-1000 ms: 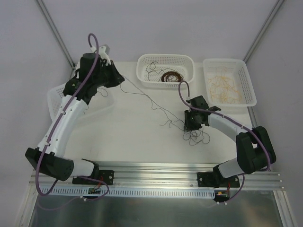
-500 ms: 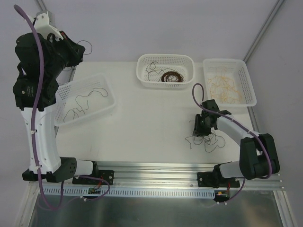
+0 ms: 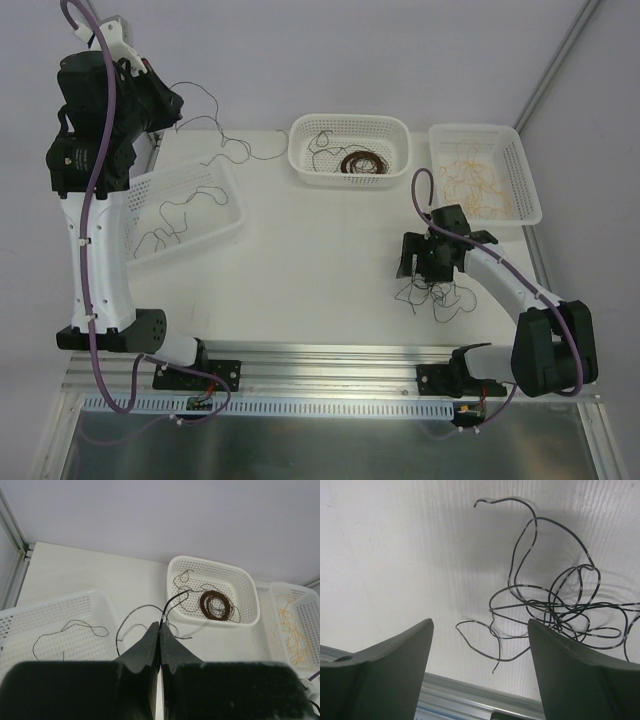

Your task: Untangle the cables

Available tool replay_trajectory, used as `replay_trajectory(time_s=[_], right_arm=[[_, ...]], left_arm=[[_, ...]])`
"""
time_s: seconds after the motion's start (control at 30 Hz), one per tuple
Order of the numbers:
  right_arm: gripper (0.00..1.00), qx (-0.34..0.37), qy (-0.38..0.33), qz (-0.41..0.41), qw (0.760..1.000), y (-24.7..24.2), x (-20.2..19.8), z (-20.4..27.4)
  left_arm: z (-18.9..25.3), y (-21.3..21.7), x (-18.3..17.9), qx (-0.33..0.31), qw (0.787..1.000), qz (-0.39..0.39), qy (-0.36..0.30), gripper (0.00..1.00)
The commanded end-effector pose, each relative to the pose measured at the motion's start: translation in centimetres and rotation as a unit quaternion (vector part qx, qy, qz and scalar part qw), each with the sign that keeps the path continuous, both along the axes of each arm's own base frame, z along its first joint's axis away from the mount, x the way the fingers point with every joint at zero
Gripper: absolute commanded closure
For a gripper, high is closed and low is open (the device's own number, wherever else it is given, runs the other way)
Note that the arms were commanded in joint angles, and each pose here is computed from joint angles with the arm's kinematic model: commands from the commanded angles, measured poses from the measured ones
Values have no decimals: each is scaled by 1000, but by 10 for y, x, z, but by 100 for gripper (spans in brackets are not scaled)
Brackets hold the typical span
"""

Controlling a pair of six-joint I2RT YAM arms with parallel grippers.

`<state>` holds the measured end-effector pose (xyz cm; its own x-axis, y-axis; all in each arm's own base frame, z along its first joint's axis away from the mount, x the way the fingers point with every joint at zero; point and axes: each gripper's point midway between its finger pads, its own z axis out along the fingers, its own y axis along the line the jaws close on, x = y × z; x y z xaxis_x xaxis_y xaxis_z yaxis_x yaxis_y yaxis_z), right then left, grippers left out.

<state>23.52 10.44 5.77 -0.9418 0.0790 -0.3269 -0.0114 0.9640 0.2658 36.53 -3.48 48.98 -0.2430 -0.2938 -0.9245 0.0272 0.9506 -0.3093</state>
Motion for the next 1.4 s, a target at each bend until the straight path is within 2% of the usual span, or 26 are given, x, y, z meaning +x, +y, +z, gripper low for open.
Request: replay_trajectory(time_s=[0.0, 0.2, 0.4, 0.7, 0.93, 1.03, 1.1, 1.13, 1.17, 1.2, 1.27, 1.37], right_arm=[[18, 8, -39, 13, 999, 1, 8, 30], [12, 24, -58, 20, 998, 7, 12, 45], [8, 21, -56, 22, 998, 6, 9, 41], [7, 26, -62, 22, 997, 7, 6, 44], [7, 28, -63, 17, 998, 6, 3, 45], [7, 26, -65, 13, 997, 5, 1, 45], [7, 25, -65, 12, 997, 4, 0, 45], [7, 23, -66, 11, 998, 3, 0, 46], [7, 22, -64, 11, 998, 3, -1, 45], [7, 24, -65, 11, 998, 3, -1, 45], [7, 23, -65, 11, 998, 3, -1, 46], [6, 22, -66, 11, 998, 3, -1, 46]], left_arm=[[24, 5, -2, 8, 999, 4, -41, 100], [16, 15, 18, 29, 999, 25, -38, 100], [-14, 51, 44, 70, 994, 82, -22, 100], [-111, 86, 84, 86, 989, 110, 52, 100], [-203, 109, 81, 66, 976, 141, 150, 100], [-237, 122, 67, 42, 967, 175, 183, 100], [-246, 138, 55, 4, 960, 210, 184, 100], [-267, 142, 46, -17, 954, 219, 202, 100], [-270, 140, 47, -62, 955, 218, 192, 100], [-274, 160, 38, -86, 947, 244, 188, 100], [-294, 159, 31, -148, 938, 241, 200, 100], [-323, 168, 19, -203, 917, 256, 228, 95]])
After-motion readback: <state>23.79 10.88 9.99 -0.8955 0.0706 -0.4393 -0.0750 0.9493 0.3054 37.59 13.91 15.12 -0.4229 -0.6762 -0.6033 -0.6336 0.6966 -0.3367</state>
